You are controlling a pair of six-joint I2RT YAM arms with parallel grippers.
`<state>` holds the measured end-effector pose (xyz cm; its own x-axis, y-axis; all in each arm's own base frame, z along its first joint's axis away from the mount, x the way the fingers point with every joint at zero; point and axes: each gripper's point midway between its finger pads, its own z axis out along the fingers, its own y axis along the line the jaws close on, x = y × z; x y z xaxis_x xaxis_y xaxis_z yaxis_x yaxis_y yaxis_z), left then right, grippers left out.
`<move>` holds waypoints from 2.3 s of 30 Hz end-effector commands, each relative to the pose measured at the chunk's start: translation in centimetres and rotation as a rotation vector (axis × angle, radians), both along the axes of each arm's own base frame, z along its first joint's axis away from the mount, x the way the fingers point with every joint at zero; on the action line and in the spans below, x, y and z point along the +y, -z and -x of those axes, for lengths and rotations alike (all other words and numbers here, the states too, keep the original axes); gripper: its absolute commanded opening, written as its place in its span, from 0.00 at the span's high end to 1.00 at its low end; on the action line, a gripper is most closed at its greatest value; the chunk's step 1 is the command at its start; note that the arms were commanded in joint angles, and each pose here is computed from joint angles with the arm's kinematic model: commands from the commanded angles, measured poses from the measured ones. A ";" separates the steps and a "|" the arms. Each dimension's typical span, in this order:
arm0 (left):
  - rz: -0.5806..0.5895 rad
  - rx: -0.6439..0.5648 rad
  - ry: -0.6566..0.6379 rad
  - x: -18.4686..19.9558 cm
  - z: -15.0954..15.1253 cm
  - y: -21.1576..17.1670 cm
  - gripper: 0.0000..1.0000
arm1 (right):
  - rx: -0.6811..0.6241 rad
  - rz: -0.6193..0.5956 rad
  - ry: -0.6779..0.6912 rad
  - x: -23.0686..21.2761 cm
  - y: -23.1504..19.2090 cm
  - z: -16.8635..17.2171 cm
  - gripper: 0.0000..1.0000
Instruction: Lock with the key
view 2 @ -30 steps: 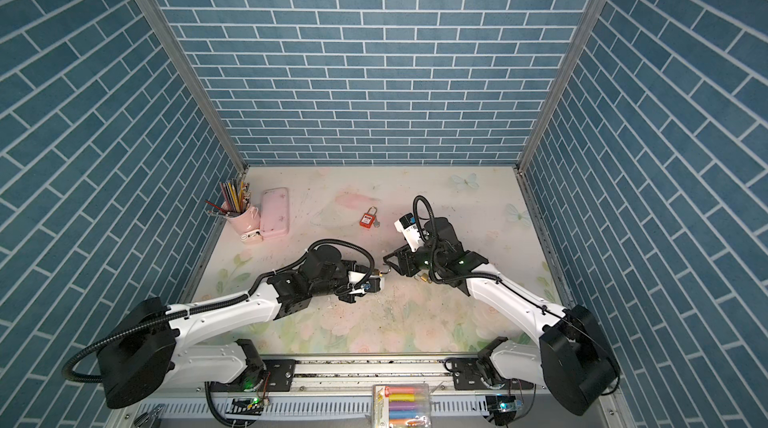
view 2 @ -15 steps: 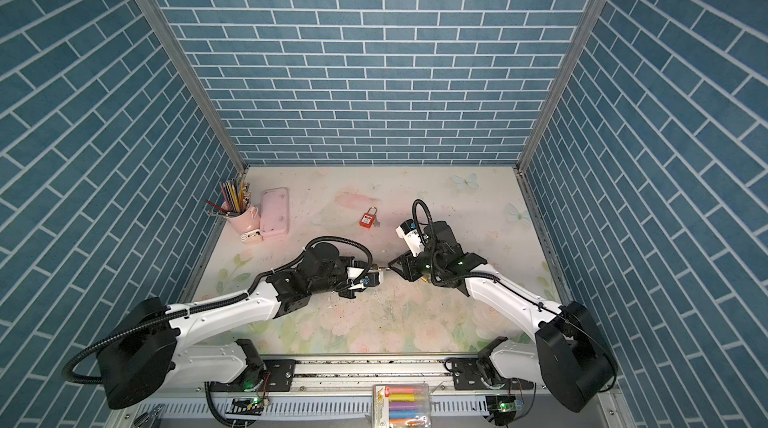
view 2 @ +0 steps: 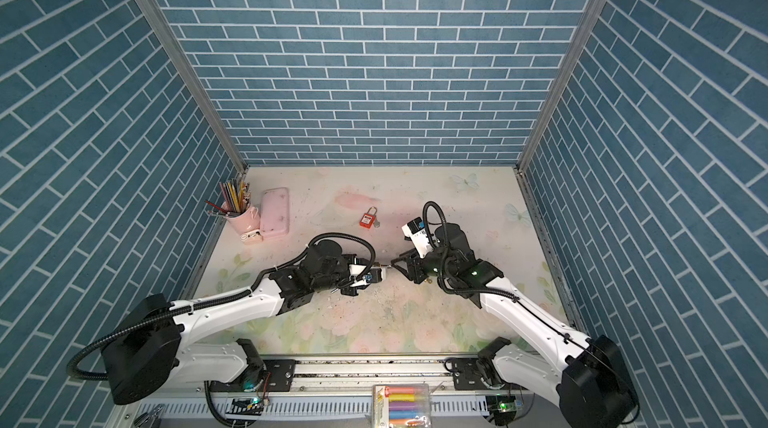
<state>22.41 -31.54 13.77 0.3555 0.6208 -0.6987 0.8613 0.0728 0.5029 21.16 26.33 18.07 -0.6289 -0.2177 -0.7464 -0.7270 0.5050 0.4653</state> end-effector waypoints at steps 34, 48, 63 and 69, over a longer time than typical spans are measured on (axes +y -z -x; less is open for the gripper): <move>0.064 -0.079 -0.150 0.0 -3.4 -2.5 1.00 | 0.118 -0.051 -0.122 2.7 1.9 1.3 0.93; 0.059 -0.083 -0.135 0.2 -3.0 -2.3 1.00 | 0.083 -0.022 -0.071 2.3 1.3 0.3 0.73; 0.026 -0.090 -0.122 0.0 -2.8 -1.7 1.00 | 0.037 -0.020 -0.016 2.7 0.1 -1.8 0.73; 0.042 -0.114 -0.147 0.1 -3.2 -2.1 1.00 | 0.080 -0.018 -0.021 3.0 0.9 -1.8 0.85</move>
